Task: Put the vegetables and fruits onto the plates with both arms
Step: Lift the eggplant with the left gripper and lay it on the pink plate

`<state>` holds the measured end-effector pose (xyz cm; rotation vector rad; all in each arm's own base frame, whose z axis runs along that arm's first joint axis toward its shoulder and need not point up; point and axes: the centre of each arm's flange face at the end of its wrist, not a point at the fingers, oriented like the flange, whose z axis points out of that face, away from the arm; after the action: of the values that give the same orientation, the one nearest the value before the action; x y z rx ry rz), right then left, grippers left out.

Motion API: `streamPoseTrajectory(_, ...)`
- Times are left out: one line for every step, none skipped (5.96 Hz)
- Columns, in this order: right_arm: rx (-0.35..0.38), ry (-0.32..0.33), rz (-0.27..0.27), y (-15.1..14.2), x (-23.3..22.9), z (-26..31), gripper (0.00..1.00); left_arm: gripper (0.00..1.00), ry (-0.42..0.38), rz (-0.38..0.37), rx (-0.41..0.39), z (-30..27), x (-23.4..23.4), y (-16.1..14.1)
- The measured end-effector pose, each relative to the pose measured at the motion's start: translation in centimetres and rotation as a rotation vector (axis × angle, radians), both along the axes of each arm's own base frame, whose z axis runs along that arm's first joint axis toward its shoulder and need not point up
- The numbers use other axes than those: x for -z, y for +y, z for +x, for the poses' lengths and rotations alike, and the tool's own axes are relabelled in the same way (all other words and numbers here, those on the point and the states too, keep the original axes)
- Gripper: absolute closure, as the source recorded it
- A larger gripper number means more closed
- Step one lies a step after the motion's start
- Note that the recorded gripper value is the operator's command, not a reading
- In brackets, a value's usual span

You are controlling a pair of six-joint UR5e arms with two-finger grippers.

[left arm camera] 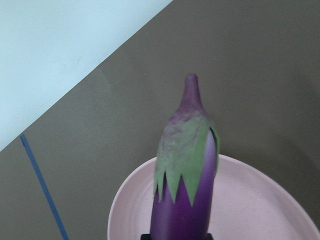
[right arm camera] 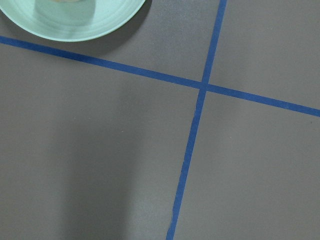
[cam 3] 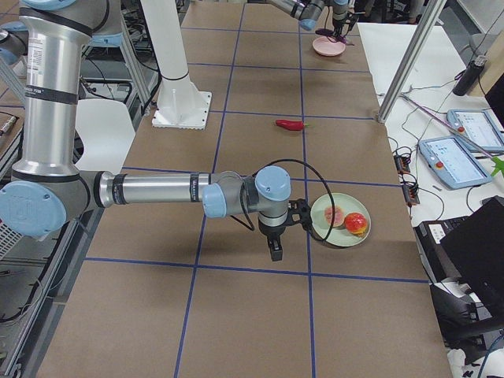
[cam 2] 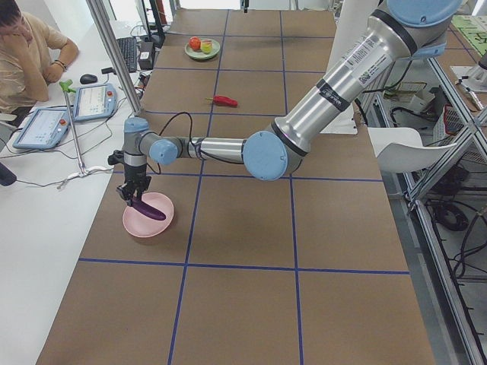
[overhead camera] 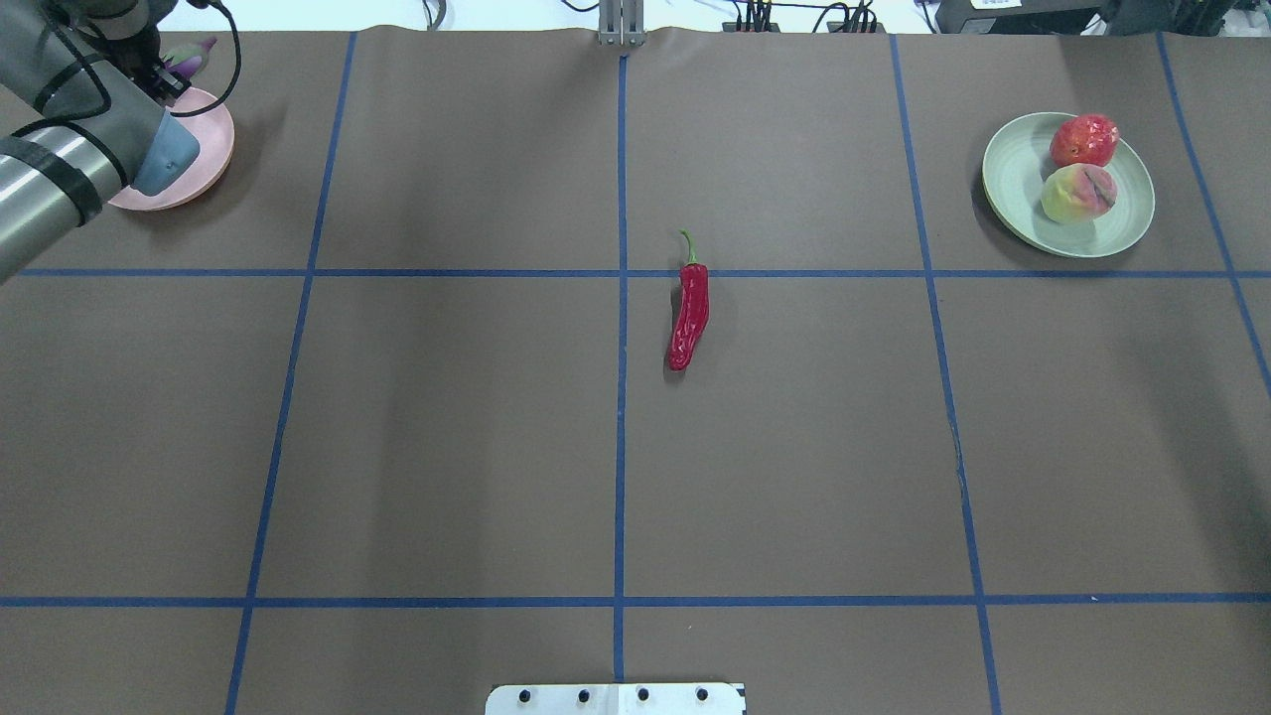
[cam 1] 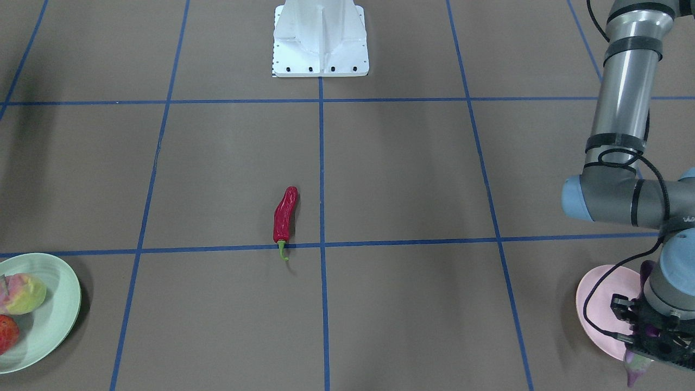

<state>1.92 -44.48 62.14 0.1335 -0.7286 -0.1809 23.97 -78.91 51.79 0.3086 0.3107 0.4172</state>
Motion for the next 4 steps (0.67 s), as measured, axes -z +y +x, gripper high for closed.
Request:
streamPoseTrajectory(0.000, 0.000, 0.001, 0.0, 0.0, 0.0, 0.01, 0.01, 0.016, 0.001, 0.039, 0.0, 0.8, 0.1)
streamPoseTrajectory(0.000, -0.002, 0.001, 0.0, 0.1, 0.0, 0.01, 0.01, 0.055, -0.011, 0.075, 0.1, 2.9, 0.3)
streamPoseTrajectory(0.000, -0.004, 0.001, 0.0, 0.1, 0.0, 0.01, 0.01, 0.118, -0.043, 0.104, 0.7, 6.4, 0.9)
streamPoseTrajectory(0.000, -0.004, 0.002, 0.0, 0.1, 0.0, 0.01, 0.01, 0.197, -0.075, 0.145, 2.7, 11.2, 2.5)
